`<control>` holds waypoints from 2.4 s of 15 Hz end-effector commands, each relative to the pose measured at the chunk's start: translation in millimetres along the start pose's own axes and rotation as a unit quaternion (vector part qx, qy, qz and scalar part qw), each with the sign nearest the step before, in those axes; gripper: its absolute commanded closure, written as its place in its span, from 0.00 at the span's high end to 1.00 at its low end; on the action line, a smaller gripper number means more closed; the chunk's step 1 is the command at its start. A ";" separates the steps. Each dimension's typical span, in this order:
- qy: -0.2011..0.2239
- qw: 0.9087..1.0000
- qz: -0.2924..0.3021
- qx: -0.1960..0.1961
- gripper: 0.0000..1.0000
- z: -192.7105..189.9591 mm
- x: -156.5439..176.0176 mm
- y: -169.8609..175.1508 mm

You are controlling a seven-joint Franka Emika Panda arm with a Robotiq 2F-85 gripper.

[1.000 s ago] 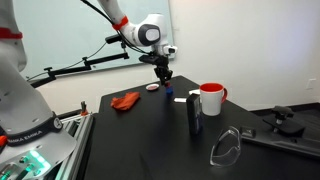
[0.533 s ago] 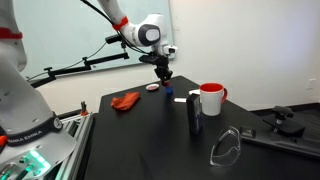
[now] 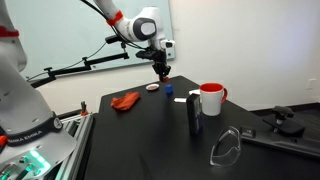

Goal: Put the orange block on the table

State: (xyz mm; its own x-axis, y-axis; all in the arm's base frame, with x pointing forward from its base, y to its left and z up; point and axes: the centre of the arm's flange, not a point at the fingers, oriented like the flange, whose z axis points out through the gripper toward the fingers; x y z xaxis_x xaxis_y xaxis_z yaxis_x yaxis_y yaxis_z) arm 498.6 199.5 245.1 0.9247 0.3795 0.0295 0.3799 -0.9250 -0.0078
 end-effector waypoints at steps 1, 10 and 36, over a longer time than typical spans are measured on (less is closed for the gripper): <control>-0.020 0.999 0.004 -0.025 0.03 -33.0 -47.6 19.6; -0.104 0.976 0.186 -0.034 0.03 4.1 -128.7 157.9; -0.008 0.954 0.300 -0.004 1.00 -140.4 -106.9 134.1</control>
State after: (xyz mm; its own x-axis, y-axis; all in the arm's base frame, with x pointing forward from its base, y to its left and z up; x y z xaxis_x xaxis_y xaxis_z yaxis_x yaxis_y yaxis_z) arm 449.8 17.0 319.6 0.9821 -0.1815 -0.0505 -0.1814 -0.9834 0.0064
